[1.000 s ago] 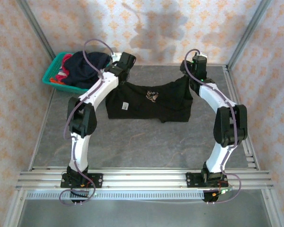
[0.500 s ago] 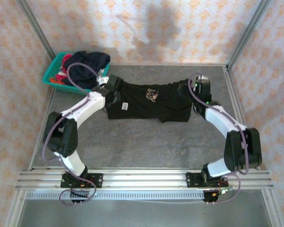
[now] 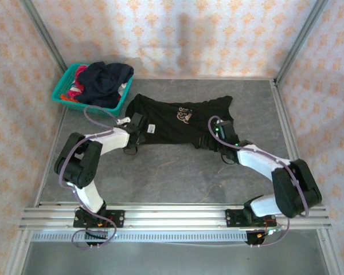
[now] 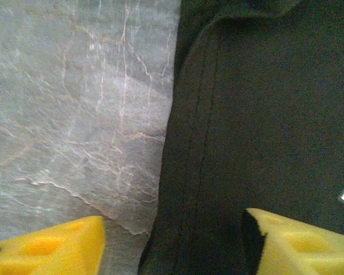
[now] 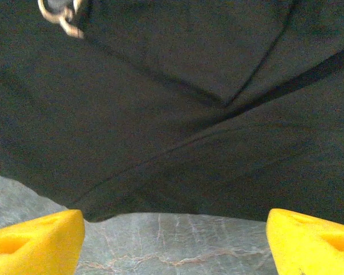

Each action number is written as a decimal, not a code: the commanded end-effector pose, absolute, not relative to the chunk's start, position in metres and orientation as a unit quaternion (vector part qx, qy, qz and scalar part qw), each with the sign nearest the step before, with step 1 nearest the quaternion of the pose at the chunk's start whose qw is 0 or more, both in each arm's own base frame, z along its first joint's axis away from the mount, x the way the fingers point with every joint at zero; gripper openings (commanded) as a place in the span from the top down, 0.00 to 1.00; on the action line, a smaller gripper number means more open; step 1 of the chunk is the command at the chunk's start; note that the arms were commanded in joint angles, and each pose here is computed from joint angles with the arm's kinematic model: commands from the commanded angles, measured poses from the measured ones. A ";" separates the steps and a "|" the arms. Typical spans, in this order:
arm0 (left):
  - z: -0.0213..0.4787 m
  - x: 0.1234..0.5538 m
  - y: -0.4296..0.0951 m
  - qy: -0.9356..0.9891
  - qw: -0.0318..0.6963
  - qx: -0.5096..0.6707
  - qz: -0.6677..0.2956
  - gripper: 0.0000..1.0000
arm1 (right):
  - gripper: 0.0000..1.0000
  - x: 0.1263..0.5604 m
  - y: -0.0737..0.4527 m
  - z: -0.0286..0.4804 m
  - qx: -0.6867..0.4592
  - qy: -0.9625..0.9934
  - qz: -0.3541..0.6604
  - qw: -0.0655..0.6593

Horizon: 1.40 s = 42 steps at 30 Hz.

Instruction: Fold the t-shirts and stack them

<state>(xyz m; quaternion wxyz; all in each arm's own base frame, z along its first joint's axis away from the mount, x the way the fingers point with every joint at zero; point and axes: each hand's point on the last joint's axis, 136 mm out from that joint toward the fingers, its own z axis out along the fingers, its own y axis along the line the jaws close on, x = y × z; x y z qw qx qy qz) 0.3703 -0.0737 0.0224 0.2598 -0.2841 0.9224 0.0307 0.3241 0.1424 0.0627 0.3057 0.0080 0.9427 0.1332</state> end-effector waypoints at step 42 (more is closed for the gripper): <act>0.215 0.367 -0.051 0.929 0.313 -0.185 0.067 1.00 | 1.00 0.319 0.121 0.253 -0.048 0.930 0.085 0.356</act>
